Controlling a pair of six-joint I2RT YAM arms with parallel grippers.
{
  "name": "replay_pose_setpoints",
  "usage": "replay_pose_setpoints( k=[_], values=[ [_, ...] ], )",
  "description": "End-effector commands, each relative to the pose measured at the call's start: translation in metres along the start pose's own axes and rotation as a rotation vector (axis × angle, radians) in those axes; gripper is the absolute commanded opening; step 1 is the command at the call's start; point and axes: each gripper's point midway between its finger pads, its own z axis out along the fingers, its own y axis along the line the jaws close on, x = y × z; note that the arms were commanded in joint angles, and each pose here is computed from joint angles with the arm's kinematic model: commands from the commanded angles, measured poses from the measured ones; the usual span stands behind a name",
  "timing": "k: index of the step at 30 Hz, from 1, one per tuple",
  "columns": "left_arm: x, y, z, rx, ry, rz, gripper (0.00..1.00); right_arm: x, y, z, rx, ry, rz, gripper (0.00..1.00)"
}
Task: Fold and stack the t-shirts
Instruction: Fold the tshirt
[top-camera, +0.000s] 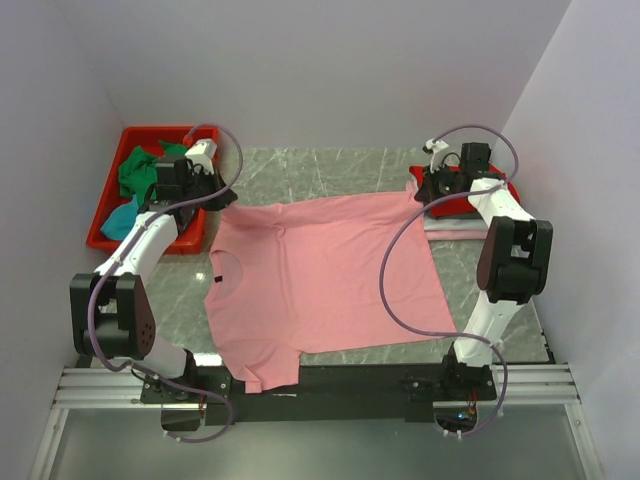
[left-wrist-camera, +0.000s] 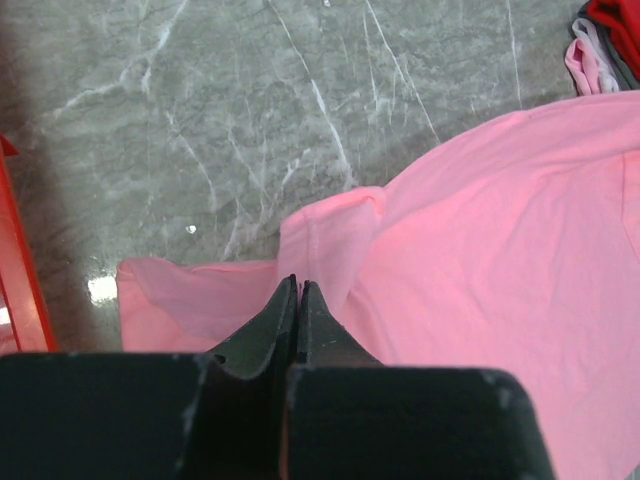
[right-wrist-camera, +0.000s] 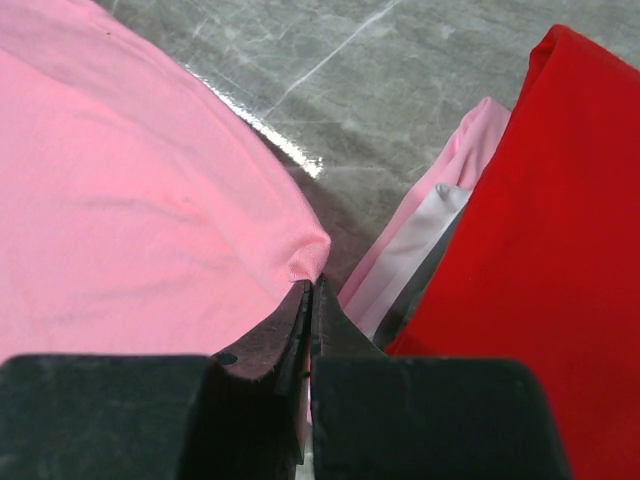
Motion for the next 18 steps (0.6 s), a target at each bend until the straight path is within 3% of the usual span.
replay_pose_setpoints(
  k=[1,18],
  values=[
    [-0.009,-0.015,-0.012,0.047,-0.033,0.006,0.01,-0.015,-0.012,0.004,0.031,-0.020,-0.041,0.00],
    [0.007,-0.024,-0.021,0.068,-0.009,-0.019,0.01,-0.012,-0.014,0.007,0.025,-0.009,-0.068,0.00]
  ],
)
